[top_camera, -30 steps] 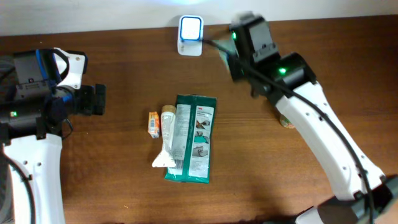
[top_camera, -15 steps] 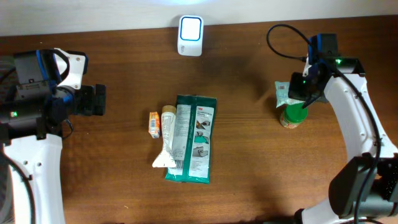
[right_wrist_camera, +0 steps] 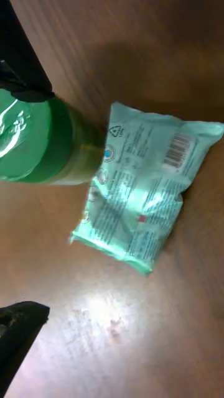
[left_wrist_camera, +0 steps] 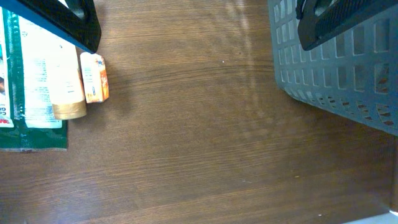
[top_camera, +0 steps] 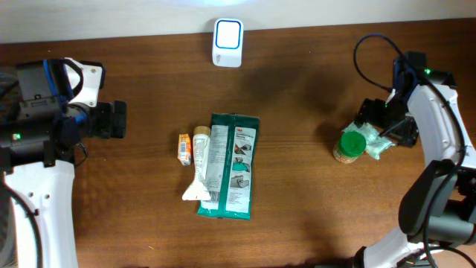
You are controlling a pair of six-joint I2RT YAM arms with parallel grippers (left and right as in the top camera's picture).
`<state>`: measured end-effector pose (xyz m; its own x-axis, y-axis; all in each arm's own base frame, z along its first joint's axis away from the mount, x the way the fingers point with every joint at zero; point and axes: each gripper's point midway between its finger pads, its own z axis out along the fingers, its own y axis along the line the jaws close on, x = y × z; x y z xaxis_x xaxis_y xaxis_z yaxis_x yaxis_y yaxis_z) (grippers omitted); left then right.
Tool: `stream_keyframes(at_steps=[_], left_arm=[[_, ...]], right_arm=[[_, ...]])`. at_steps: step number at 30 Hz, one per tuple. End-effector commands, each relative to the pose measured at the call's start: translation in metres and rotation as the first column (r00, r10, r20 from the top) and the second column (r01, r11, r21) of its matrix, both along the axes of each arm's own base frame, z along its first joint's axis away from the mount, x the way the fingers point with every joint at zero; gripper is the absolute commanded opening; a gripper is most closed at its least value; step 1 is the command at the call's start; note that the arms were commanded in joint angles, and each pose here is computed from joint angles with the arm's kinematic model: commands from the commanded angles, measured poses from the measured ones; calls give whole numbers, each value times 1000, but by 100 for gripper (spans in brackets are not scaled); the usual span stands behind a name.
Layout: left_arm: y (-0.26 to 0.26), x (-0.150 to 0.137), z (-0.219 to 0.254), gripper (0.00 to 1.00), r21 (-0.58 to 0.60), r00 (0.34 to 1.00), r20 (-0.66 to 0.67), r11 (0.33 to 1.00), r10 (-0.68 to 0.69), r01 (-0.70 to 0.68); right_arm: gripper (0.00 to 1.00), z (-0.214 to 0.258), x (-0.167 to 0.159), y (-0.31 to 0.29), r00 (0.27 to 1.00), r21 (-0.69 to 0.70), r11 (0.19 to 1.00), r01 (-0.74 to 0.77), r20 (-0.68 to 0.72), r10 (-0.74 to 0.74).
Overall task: Scan the item barcode
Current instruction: 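Carry the packet right and release it beside the jar, then reach the right gripper to the 3M gloves pack and grasp it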
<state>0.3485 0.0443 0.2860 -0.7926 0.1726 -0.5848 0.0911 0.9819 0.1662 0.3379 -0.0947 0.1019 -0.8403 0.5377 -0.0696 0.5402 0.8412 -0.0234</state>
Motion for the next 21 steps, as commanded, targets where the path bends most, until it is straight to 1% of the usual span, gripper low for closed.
stream_keyframes(at_steps=[1, 9, 12, 13, 14, 16, 18, 19, 21], left_arm=[[-1, -2, 8, 99, 4, 1000, 21, 1000, -17, 17], [-1, -2, 8, 99, 4, 1000, 21, 1000, -17, 17], [-1, -2, 8, 99, 4, 1000, 21, 1000, -17, 17], [-1, -2, 8, 99, 4, 1000, 21, 1000, -17, 17], [-1, -2, 8, 99, 4, 1000, 21, 1000, -17, 17], [-1, -2, 8, 99, 4, 1000, 21, 1000, -17, 17], [-1, -2, 8, 99, 4, 1000, 21, 1000, -17, 17], [-1, -2, 8, 99, 4, 1000, 21, 1000, -17, 17], [-1, -2, 8, 99, 4, 1000, 21, 1000, -17, 17]], right_arm=[[98, 16, 8, -8, 998, -30, 999, 41, 39, -40], [98, 21, 7, -6, 998, -25, 999, 35, 51, -33], [98, 45, 10, -5, 993, -36, 999, 12, 114, -8], [98, 65, 13, -2, 987, -30, 999, -21, 160, 26], [98, 85, 15, 9, 975, 7, 997, -83, 208, 79], [98, 109, 12, 37, 944, 55, 975, -215, 267, 194], [98, 119, 8, 73, 907, 92, 938, -335, 300, 294], [99, 122, 7, 99, 880, 128, 904, -407, 320, 351], [98, 122, 6, 139, 839, 167, 849, -501, 335, 429]])
